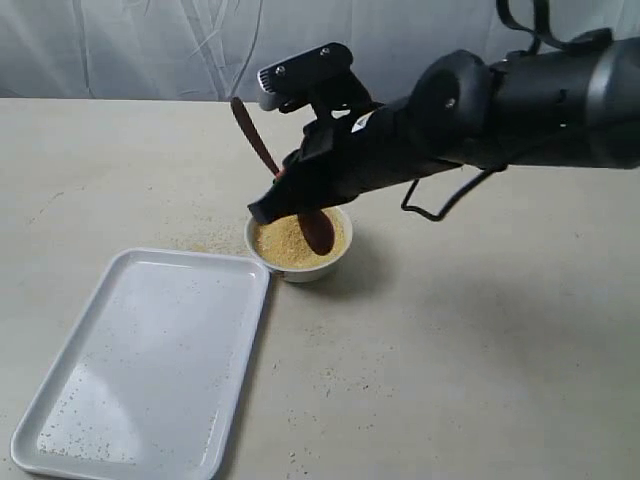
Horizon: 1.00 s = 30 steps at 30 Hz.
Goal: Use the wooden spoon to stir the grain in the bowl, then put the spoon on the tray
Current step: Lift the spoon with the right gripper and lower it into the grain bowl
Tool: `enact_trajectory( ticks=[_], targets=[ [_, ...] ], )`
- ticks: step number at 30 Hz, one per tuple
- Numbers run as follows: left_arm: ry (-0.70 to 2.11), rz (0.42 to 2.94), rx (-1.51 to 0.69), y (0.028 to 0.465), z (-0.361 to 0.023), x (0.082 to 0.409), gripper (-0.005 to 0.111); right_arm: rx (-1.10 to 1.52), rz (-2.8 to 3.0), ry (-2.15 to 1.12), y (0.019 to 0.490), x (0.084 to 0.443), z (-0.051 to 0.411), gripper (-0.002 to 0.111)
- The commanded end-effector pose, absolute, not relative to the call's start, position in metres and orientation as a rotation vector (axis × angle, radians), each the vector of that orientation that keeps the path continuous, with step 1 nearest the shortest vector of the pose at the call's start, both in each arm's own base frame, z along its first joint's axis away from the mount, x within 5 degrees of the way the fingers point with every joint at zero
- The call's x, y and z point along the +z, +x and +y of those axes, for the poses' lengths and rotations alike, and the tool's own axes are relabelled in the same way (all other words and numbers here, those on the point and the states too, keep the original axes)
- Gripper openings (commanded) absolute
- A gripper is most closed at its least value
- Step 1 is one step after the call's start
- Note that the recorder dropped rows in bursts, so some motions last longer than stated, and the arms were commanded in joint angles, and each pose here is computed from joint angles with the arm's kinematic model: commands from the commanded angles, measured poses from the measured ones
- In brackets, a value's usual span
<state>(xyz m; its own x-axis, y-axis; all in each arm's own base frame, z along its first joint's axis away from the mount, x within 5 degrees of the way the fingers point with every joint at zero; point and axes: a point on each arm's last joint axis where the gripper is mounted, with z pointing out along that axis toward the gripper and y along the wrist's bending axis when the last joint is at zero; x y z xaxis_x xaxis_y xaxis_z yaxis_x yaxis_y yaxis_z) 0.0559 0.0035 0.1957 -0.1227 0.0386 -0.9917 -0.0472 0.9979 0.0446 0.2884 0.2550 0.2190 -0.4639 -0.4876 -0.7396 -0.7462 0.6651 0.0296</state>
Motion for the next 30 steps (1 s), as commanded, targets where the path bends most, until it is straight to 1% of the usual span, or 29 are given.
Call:
enact_trajectory(
  ticks=[1, 5, 11, 14, 16, 18, 19, 21, 23, 26, 27, 30],
  targets=[
    [-0.011, 1.685, 0.068, 0.056, 0.003, 0.195, 0.0, 0.421, 2.136, -0.943, 0.314, 0.204, 0.27, 0.0],
    [-0.011, 1.685, 0.068, 0.056, 0.003, 0.195, 0.0, 0.353, 2.115, -1.046, 0.327, 0.186, 0.28, 0.0],
    [-0.012, 1.683, 0.068, 0.056, 0.003, 0.195, 0.0, 0.204, 2.075, -1.288, 0.331, 0.16, 0.279, 0.0],
    [-0.012, 1.683, 0.068, 0.056, 0.003, 0.195, 0.0, 0.192, 2.074, -1.297, 0.332, 0.153, 0.28, 0.0],
    [-0.012, 1.683, 0.068, 0.056, 0.003, 0.195, 0.0, 0.189, 2.082, -1.308, 0.332, 0.148, 0.28, 0.007],
    [-0.012, 1.683, 0.068, 0.056, 0.003, 0.195, 0.0, 0.19, 2.092, -1.316, 0.332, 0.146, 0.28, 0.024],
    [-0.012, 1.683, 0.068, 0.056, 0.003, 0.195, 0.0, 0.192, 2.091, -1.313, 0.332, 0.147, 0.28, 0.032],
    [-0.012, 1.683, 0.068, 0.056, 0.003, 0.195, 0.0, 0.197, 2.085, -1.301, 0.332, 0.152, 0.28, 0.037],
    [-0.012, 1.683, 0.068, 0.056, 0.003, 0.195, 0.0, 0.201, 2.066, -1.286, 0.331, 0.161, 0.279, 0.037],
    [-0.012, 1.683, 0.068, 0.056, 0.003, 0.195, 0.0, 0.262, 2.059, -1.194, 0.329, 0.186, 0.28, 0.037],
    [-0.012, 1.683, 0.068, 0.056, 0.003, 0.195, 0.0, 0.326, 2.065, -1.114, 0.327, 0.199, 0.283, 0.037],
    [-0.012, 1.683, 0.068, 0.056, 0.003, 0.195, 0.0, 0.397, 2.015, -1.096, 0.318, 0.22, 0.304, 0.037]
  ],
)
